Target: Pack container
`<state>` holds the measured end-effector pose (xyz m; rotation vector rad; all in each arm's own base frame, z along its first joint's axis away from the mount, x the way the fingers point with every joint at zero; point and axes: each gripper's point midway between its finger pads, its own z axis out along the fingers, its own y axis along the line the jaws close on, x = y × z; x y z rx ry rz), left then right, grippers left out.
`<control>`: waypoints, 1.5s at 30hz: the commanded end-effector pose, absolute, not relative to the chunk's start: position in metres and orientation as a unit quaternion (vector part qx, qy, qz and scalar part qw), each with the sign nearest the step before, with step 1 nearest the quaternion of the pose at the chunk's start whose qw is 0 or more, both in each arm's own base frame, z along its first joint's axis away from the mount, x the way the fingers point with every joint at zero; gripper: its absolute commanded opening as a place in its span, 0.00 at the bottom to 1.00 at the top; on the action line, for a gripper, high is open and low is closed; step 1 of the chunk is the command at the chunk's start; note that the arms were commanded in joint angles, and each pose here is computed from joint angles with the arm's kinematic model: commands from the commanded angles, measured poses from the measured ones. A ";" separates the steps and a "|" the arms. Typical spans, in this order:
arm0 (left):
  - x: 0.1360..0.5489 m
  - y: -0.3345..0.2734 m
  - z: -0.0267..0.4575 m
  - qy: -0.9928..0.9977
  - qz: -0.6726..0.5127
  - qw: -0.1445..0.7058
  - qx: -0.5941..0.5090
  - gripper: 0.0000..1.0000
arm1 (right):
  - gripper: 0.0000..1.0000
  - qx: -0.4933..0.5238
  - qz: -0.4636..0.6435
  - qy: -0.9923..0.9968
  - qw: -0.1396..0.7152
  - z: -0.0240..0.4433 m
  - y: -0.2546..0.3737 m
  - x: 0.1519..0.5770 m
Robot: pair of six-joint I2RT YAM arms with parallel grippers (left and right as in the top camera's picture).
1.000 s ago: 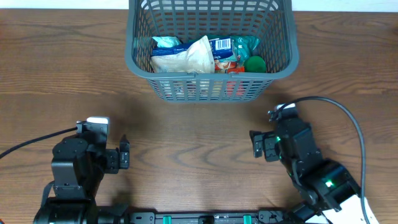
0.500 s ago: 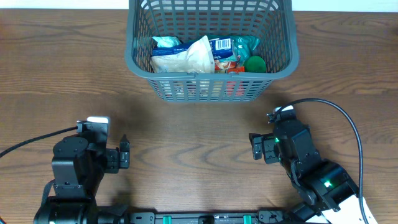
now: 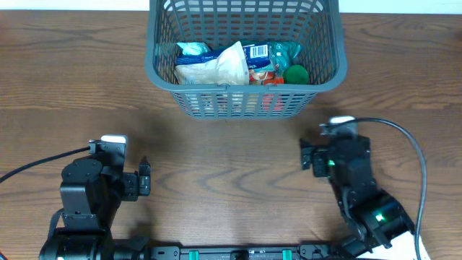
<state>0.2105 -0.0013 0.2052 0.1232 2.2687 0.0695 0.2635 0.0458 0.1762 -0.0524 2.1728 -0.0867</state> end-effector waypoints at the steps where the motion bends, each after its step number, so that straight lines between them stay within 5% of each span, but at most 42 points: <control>1: 0.211 -0.002 0.203 0.907 0.027 0.418 0.048 0.99 | 0.99 -0.011 -0.010 0.868 0.497 0.160 0.033 0.262; 15: 0.211 -0.002 0.203 0.907 0.027 0.418 0.048 0.99 | 0.99 -0.074 -0.049 0.775 0.626 0.169 0.013 0.250; 45: 0.211 -0.002 0.203 0.907 0.027 0.418 0.048 0.98 | 0.99 -0.075 -0.007 0.746 0.662 0.155 0.023 0.241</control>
